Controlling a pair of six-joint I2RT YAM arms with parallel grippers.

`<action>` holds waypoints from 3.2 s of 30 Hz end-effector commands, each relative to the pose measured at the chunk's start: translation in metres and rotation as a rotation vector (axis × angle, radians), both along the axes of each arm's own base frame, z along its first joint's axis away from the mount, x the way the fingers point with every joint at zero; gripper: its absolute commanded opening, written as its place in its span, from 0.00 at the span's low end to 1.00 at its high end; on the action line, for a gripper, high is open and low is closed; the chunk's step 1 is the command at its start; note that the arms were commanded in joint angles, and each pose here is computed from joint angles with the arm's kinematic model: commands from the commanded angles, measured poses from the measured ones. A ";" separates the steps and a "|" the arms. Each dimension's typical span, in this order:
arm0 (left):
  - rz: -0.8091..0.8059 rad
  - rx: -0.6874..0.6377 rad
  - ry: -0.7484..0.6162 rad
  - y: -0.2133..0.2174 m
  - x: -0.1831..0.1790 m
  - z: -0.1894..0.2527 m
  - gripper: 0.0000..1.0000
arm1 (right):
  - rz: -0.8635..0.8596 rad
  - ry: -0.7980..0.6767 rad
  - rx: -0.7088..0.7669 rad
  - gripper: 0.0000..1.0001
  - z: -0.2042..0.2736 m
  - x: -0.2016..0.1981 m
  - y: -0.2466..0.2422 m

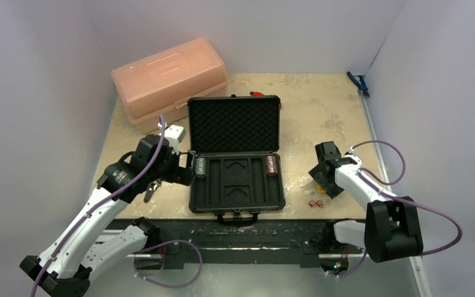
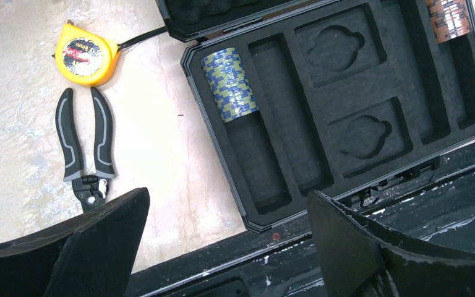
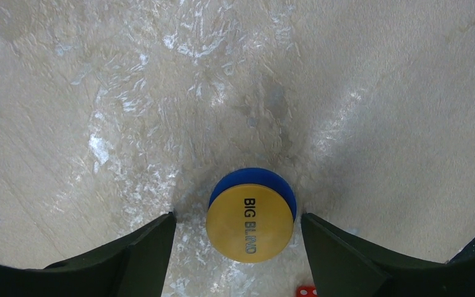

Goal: Pack up texas hold em set

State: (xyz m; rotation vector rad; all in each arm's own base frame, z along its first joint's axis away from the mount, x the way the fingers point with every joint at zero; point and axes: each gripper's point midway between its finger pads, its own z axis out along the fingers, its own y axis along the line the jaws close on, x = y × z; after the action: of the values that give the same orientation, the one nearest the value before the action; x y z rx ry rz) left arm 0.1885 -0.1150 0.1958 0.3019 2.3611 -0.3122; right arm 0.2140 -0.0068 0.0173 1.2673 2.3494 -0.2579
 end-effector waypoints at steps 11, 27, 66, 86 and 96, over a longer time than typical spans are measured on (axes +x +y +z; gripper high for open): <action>0.008 0.038 -0.019 0.004 0.008 -0.003 0.98 | 0.004 -0.005 0.019 0.57 -0.004 0.002 0.003; 0.013 0.051 -0.016 0.006 0.009 -0.004 0.98 | 0.092 -0.053 0.019 0.35 0.010 0.019 0.007; 0.030 0.080 -0.007 0.010 0.013 -0.008 0.97 | 0.455 0.019 0.103 0.73 0.005 0.039 0.074; 0.031 0.080 -0.003 0.010 0.013 -0.009 0.97 | 0.487 -0.007 0.111 0.38 0.018 0.033 0.077; 0.031 0.082 0.001 0.010 0.013 -0.010 0.97 | 0.517 -0.034 0.128 0.50 0.024 0.040 0.083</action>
State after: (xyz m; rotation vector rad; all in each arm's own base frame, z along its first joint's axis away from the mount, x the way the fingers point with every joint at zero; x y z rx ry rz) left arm 0.1977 -0.1064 0.1855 0.2962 2.3962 -0.2143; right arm 0.2473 0.0694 0.0339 0.7124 2.5997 0.0404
